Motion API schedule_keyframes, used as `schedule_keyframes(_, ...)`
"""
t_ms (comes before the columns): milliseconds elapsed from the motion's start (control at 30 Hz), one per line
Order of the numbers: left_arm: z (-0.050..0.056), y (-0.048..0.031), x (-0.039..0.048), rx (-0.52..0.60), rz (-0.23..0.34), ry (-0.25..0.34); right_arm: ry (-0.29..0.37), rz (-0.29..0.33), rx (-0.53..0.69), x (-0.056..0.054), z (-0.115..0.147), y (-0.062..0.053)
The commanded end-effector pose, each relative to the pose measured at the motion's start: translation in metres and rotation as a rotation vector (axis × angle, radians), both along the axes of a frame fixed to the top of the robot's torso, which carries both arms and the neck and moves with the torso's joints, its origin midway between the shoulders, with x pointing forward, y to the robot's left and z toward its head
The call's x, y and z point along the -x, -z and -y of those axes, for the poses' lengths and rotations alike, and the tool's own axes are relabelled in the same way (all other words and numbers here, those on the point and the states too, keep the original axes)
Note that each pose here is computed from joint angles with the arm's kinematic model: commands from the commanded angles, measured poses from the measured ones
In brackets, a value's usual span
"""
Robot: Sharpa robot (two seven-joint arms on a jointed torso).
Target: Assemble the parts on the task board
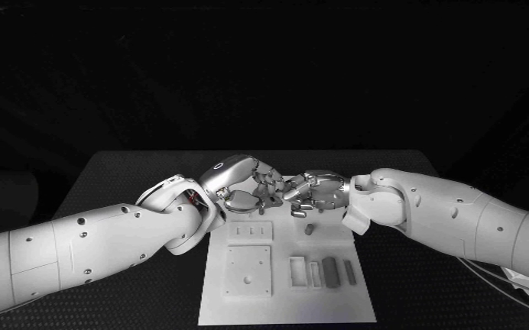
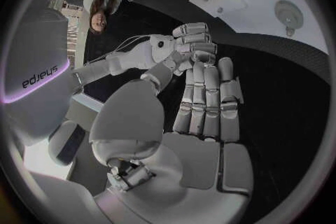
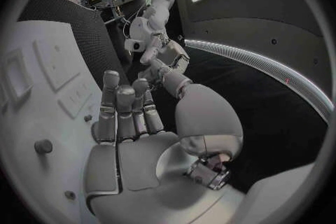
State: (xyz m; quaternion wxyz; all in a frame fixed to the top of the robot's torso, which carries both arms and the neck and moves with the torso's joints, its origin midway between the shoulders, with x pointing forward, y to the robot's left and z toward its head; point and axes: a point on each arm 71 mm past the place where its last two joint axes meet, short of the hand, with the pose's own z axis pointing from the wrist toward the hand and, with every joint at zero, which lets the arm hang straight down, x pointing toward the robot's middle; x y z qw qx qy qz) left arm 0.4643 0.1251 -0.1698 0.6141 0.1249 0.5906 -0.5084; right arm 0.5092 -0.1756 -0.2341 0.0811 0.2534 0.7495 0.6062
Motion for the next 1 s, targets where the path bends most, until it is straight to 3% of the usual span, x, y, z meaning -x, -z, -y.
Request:
schedule_keyframes(33, 0.0014, 0.001, -0.0001, -0.006, -0.023, 0.002, -0.043, -0.004, -0.016, 0.0037, -0.0039, -0.0013)
schedule_keyframes(1000, 0.0027, 0.0032, -0.0009, -0.04, -0.029, -0.003, -0.071, -0.01, -0.03, 0.0072, -0.0088, -0.0025)
